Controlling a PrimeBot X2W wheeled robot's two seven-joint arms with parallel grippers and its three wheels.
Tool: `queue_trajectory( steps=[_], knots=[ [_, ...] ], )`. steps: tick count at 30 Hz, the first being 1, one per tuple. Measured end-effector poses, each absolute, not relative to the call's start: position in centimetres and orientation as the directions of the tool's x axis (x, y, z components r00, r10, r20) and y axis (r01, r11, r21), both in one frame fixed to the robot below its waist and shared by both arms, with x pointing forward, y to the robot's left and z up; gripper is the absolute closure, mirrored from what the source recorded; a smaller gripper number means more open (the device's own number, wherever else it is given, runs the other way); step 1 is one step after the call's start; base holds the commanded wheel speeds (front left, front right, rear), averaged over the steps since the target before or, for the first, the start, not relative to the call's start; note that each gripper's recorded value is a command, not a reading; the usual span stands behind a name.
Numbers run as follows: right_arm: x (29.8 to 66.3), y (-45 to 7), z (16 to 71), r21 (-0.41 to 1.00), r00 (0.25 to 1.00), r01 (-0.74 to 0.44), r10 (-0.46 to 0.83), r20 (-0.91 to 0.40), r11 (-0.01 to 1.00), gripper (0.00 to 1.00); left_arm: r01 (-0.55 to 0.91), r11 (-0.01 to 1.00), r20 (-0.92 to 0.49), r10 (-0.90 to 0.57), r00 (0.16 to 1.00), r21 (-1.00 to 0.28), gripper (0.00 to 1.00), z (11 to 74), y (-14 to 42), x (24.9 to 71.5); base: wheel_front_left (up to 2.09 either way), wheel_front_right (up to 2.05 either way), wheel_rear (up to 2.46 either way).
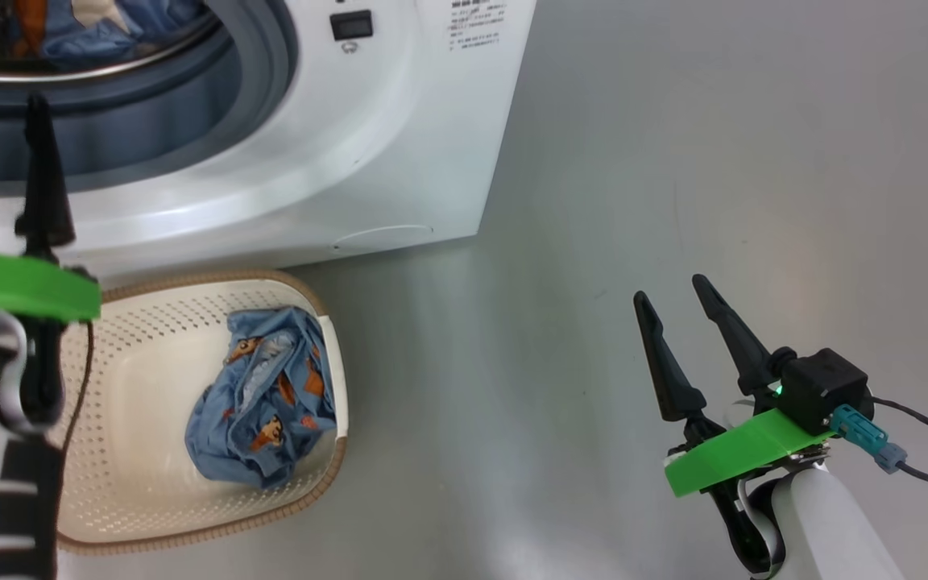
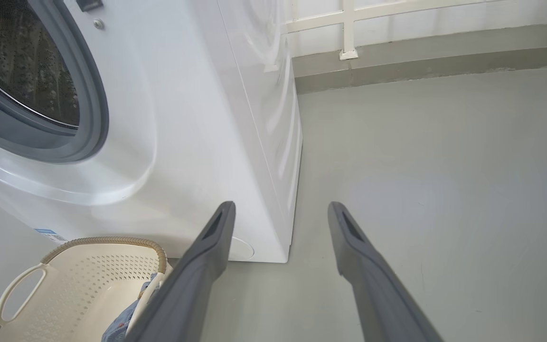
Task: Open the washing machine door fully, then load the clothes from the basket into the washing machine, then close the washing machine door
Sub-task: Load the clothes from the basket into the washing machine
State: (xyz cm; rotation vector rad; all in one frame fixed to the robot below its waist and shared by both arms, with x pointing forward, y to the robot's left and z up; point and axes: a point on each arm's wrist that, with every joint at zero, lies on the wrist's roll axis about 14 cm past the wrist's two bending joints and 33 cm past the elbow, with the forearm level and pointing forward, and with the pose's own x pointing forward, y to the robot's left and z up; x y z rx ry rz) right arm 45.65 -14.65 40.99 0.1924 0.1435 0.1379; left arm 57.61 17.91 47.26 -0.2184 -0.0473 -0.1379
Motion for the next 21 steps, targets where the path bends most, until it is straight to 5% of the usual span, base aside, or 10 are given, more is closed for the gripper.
queue_trajectory(
  steps=[21],
  knots=[
    [43.2,-15.0,44.5,0.189,0.988,-0.125,0.14,-0.068,0.974,0.0,0.02,0.979,0.07,-0.005,0.998,-0.205,0.0,48.2,20.8,47.4,0.0,0.0,0.0]
  ],
)
